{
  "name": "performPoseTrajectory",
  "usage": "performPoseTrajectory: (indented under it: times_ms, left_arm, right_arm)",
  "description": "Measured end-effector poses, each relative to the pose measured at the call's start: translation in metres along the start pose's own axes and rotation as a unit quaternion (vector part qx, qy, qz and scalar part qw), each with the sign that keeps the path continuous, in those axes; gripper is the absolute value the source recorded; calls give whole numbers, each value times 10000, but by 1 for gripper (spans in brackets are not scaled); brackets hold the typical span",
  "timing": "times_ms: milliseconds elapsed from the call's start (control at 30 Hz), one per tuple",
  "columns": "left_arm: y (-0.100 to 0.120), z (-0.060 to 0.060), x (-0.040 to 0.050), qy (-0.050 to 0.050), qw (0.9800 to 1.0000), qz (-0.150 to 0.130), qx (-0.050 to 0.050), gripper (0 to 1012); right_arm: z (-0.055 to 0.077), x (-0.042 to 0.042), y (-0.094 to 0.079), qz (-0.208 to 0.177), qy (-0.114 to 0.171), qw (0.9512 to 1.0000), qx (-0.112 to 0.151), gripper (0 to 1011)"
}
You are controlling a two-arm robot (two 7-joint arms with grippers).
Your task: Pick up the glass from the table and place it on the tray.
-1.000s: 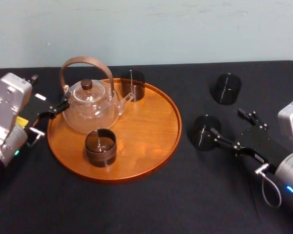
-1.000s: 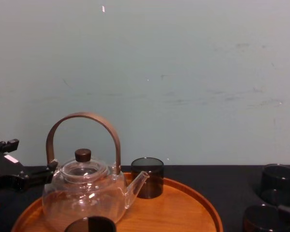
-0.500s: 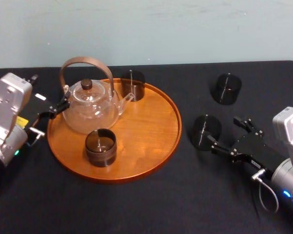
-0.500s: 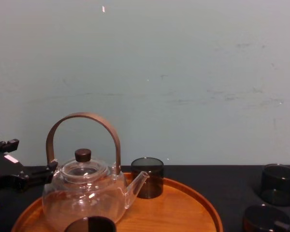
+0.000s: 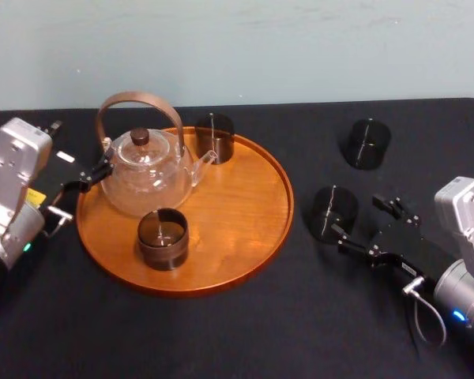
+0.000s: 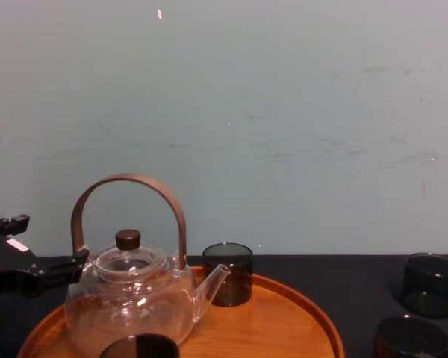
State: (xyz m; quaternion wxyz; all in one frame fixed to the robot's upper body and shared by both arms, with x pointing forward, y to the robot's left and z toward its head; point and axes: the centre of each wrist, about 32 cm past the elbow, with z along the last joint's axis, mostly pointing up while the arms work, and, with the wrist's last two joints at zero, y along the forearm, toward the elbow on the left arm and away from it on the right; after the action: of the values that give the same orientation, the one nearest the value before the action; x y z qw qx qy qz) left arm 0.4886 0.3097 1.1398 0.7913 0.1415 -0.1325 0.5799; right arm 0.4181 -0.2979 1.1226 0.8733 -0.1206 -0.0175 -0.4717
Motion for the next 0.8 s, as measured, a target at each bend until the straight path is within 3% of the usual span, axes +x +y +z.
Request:
performPoseTrajectory:
  times_ms: [800]
  left_arm:
    - [0,0,0,0,10000,0,0,1010]
  right_arm:
    - [-57,70,200,50,112,9999,-108,1002]
